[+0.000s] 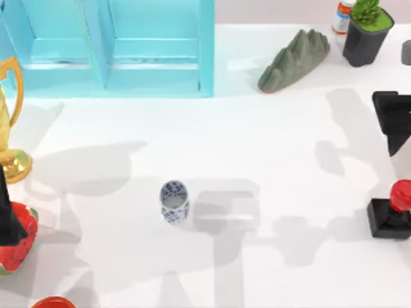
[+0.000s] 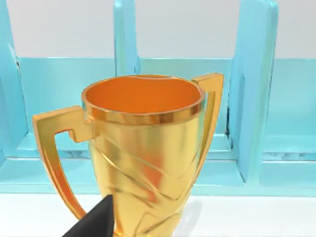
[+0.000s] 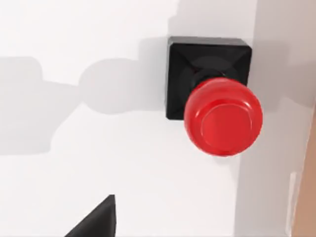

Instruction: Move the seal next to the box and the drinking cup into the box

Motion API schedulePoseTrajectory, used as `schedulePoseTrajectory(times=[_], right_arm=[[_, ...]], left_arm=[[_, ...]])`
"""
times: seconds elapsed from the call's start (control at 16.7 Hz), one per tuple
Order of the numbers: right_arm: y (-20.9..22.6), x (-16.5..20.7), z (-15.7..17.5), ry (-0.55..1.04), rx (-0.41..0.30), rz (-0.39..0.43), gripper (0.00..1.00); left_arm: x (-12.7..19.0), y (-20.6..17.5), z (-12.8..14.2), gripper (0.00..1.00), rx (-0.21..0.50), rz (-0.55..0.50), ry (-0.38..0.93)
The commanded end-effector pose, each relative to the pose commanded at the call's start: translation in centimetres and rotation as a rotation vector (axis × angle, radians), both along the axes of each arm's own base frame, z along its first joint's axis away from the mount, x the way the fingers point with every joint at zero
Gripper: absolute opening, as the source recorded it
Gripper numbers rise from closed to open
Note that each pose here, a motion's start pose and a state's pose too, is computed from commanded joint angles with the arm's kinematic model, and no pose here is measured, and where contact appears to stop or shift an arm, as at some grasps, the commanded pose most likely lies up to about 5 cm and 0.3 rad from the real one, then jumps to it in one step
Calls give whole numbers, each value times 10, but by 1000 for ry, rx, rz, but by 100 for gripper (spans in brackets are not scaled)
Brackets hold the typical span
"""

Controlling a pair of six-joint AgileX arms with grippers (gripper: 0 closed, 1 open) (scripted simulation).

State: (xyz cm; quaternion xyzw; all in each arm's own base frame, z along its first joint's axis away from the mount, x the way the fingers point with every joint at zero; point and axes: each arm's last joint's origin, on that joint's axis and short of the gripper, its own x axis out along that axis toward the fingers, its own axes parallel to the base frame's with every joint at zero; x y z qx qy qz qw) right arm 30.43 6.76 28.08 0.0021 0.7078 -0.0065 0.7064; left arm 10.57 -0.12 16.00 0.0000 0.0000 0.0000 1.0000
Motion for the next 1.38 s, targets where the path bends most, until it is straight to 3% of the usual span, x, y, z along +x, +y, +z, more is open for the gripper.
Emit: schedulePoseTrajectory(times=[0.24, 0.54, 0.72, 0.96, 1.2, 1.38], right_arm=[[-1, -5, 26, -2, 0, -1, 100], [0, -4, 25, 1, -1, 2, 100], [24, 6, 24, 0, -11, 8, 100], [118, 21, 14, -18, -31, 34, 100], [236, 4, -2, -77, -12, 69, 100], [292, -5, -27, -97, 2, 47, 100]], left_arm=[[0, 0, 0, 100, 0, 0, 0], [0, 0, 0, 100, 0, 0, 0], [0, 0, 0, 100, 0, 0, 0], [0, 0, 0, 100, 0, 0, 0], [0, 0, 0, 100, 0, 0, 0], [0, 0, 0, 100, 0, 0, 0]])
